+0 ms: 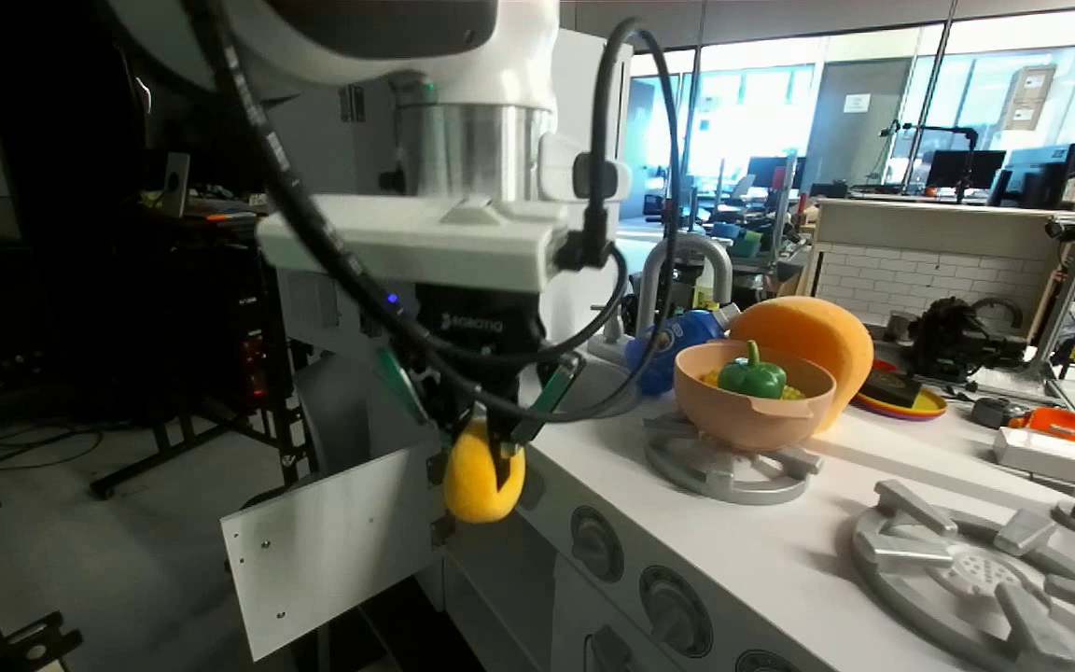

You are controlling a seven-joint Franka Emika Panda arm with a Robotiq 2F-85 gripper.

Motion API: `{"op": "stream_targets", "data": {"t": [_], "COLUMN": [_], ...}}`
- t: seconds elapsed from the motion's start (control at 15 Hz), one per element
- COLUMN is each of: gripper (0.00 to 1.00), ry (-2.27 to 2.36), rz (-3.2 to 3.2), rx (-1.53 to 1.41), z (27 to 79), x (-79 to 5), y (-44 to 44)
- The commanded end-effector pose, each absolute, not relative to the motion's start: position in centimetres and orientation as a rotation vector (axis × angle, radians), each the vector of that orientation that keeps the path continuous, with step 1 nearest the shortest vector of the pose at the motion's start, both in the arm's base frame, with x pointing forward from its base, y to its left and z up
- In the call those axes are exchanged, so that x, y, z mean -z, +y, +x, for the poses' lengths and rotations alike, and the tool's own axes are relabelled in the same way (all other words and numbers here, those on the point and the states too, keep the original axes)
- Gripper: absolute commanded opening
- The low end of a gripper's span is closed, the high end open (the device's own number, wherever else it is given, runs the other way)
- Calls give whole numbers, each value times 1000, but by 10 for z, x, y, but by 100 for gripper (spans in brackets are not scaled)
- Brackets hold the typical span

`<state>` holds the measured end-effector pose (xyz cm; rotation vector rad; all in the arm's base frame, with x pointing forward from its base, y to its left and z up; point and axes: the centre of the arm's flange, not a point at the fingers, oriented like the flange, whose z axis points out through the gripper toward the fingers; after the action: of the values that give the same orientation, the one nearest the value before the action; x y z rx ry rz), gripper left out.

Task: Remove the yellow sponge from the sink and place it inside the bottom cabinet, pick up the green pepper and put it inside the bottom cabinet.

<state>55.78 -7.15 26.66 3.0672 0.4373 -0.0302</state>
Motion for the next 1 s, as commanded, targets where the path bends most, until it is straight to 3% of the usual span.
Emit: {"op": "stream_targets", "data": {"t": [0.0,0.47,0.93], "gripper": [6,6,6], "ry": [375,258,272], "rz": [3060,3069,3019], "rx": [-108,-347,-603], "z": [473,412,447], "x": [-239,-155,-110], "y": [-55,-34,-15]}}
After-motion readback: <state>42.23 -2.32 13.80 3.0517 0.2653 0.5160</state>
